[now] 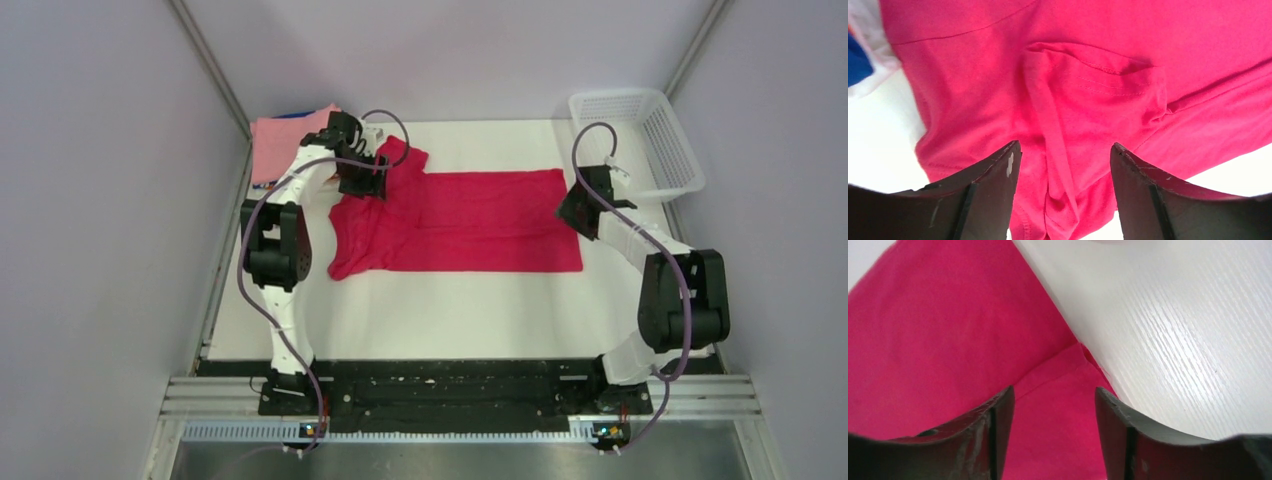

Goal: Fold and stack the t-shirts
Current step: Fold the flattened tshirt in 1/3 of the way

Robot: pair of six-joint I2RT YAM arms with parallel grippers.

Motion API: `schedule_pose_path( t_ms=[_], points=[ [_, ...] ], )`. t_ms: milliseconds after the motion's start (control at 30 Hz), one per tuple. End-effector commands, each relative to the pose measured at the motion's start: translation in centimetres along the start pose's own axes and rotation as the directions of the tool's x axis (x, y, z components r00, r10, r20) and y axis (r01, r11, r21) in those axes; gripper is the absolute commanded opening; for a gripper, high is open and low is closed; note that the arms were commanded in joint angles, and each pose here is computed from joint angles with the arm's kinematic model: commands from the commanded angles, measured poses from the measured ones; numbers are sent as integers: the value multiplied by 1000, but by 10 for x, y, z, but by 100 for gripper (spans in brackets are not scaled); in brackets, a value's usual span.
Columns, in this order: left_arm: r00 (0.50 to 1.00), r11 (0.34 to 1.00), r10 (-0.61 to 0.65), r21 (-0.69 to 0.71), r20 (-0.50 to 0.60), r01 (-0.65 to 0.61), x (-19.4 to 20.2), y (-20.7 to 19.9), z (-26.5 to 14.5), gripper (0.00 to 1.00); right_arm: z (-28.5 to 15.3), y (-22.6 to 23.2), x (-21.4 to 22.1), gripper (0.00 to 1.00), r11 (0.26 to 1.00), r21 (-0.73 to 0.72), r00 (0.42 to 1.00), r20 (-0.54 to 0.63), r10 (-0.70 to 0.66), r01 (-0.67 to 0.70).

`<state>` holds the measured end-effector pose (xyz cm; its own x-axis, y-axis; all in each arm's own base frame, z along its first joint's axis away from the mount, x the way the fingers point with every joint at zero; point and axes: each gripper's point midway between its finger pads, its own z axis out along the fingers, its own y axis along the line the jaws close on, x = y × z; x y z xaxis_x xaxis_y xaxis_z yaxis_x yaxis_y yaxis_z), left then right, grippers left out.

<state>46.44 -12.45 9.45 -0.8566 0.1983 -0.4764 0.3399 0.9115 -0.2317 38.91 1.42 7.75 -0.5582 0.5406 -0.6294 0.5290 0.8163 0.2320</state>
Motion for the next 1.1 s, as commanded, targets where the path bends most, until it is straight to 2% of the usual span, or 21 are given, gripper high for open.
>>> schedule_pose_path(
  t_ms=[0,67,100,200,300,400,500,700,900,1067],
  points=[
    [995,993,-72,-87,65,78,-28,9,-26,72,-7,11,-37,73,1000,-8,997,78,10,-9],
    [988,991,-113,-63,107,120,-36,-2,-46,74,-15,13,-37,96,999,-33,997,82,6,-3],
    [982,989,-133,-40,132,140,-37,-10,-55,76,-19,14,-34,98,999,-53,997,74,1,3],
    [963,980,-196,82,186,183,-23,-39,-72,85,-33,22,-15,99,987,-157,998,56,-10,19],
    [944,949,-288,178,161,259,15,-66,-73,95,-45,39,12,99,954,-297,999,24,-35,41],
    [942,929,-314,243,120,279,51,-92,-62,98,-46,47,31,99,930,-361,997,11,-71,70],
    [942,939,-312,191,119,287,68,-94,-48,99,-41,56,47,99,911,-397,991,-31,-134,111],
    [937,940,-339,67,86,334,75,-68,-17,99,-24,65,69,99,900,-410,974,-94,-205,150],
    [945,943,-324,-69,31,326,83,-38,7,98,-10,47,74,99,937,-311,972,-118,-204,159],
    [947,918,-309,-230,92,322,69,-2,-4,98,-4,32,74,99,955,-232,969,-120,-216,185]
  ],
)
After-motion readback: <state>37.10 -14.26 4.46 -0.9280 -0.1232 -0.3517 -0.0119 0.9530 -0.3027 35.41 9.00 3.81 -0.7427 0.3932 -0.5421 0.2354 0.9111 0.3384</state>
